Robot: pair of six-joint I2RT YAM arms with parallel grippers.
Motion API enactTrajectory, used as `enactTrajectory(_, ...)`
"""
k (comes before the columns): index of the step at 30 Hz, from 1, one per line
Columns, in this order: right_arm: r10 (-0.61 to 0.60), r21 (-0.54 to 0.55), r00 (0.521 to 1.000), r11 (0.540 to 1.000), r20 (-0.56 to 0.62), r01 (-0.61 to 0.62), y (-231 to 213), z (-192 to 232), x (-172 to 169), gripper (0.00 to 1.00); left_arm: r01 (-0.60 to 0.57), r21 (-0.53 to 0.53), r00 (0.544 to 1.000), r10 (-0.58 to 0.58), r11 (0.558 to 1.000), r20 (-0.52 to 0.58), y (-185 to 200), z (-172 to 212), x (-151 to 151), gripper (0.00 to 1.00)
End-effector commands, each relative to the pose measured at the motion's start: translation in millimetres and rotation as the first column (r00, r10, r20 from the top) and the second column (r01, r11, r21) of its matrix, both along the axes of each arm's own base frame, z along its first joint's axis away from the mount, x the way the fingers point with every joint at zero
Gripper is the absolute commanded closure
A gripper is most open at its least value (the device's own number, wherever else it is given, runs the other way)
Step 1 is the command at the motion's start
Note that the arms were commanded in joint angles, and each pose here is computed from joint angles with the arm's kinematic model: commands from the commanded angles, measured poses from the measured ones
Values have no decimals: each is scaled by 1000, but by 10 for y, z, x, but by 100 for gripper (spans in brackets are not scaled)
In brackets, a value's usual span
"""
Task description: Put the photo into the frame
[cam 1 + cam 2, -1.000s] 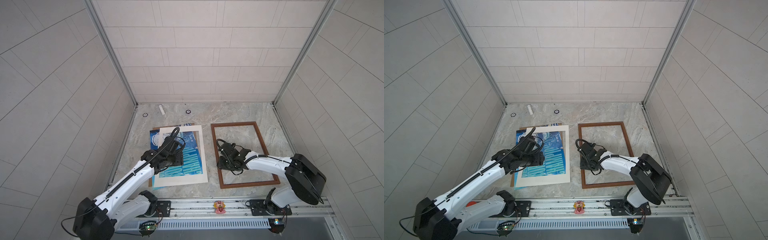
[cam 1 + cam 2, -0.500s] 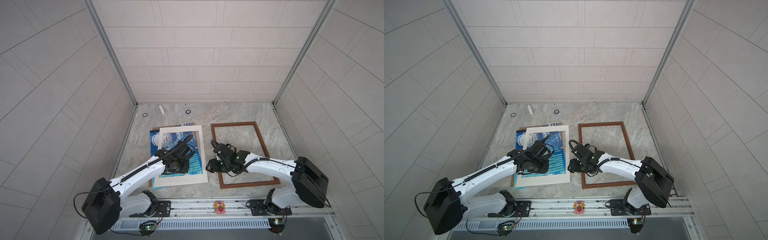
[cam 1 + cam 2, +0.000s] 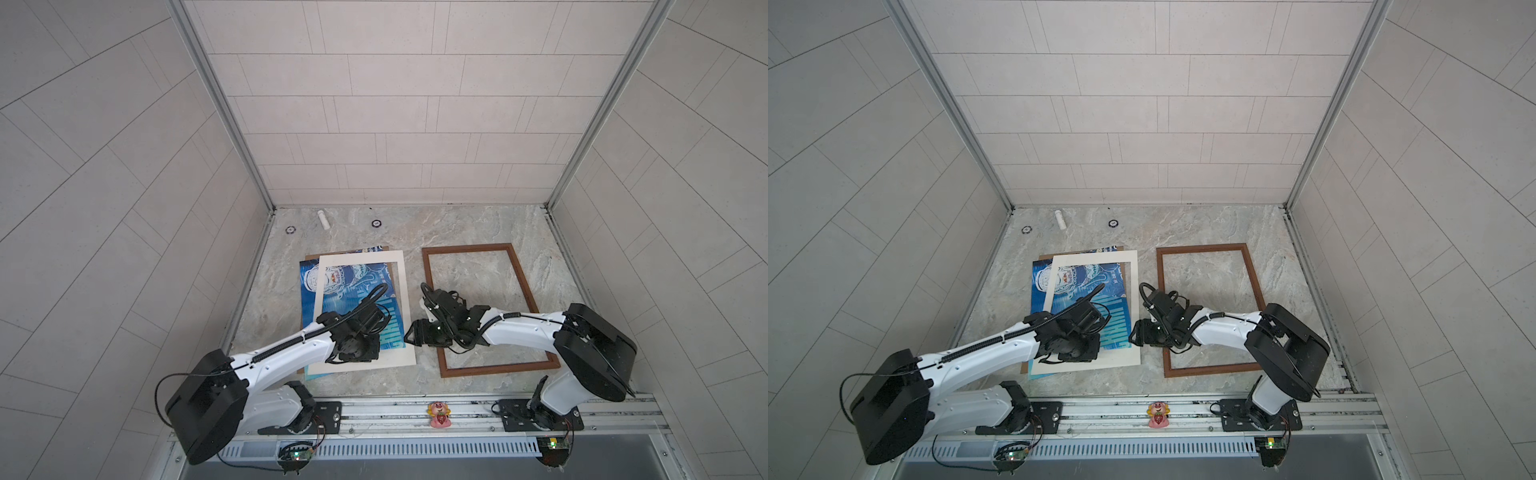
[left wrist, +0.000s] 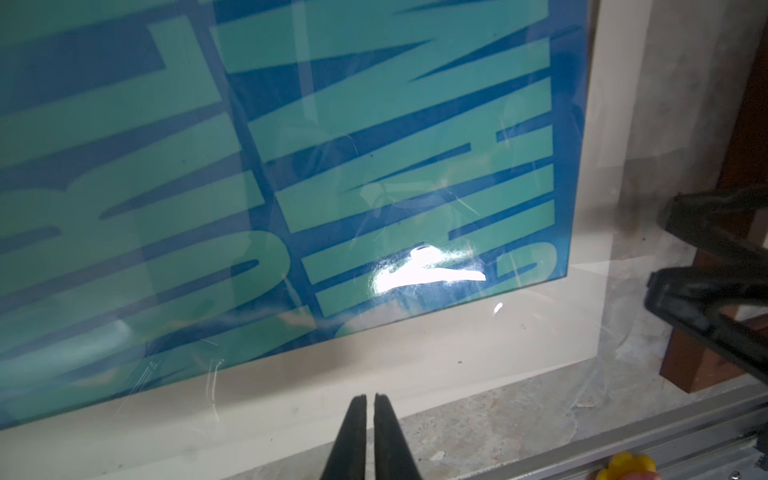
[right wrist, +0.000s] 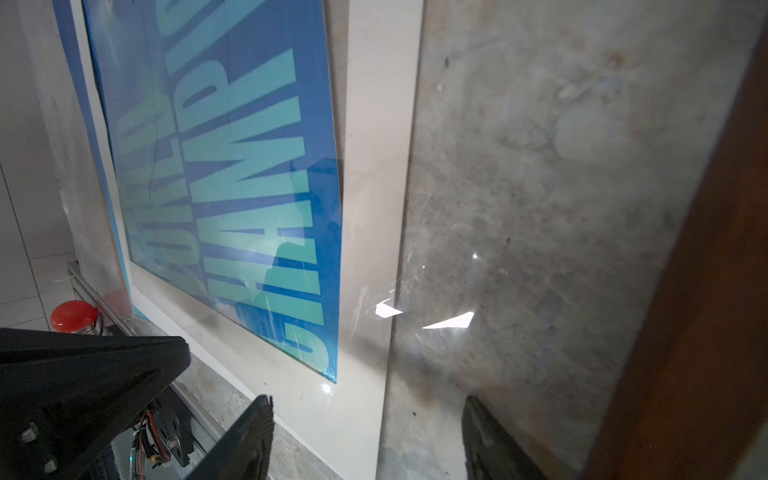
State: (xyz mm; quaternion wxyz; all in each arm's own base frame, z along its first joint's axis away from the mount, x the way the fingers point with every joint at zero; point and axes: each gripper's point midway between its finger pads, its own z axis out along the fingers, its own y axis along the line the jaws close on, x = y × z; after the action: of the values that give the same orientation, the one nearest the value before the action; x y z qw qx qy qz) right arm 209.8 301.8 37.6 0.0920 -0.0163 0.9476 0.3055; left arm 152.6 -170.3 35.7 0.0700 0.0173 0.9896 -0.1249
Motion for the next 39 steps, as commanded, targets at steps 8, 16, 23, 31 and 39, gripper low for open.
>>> enactTrajectory(8, -108, 155, 994, 982, -35, 112, -81, 73, 140, 34, 0, 13, 999, 0, 1000, -35, -32, -209, -16, 90)
enactTrajectory(16, -123, 349, 990, 926, -76, 142, 102, 282, 209, 36, 11, 22, 998, -10, 1000, -61, -11, -305, -68, 89)
enactTrajectory(23, -94, 310, 992, 943, -88, 117, 76, 181, 149, 36, 14, 22, 998, -12, 1000, -66, -5, -335, -88, 89)
enactTrajectory(31, -101, 433, 994, 895, -46, 111, 211, 533, 243, 37, 13, 28, 997, -11, 1000, -70, 21, -368, -105, 89)
enactTrajectory(39, -68, 469, 997, 880, -42, 80, 280, 640, 184, 38, 20, 32, 997, -17, 999, -81, 16, -417, -117, 90)
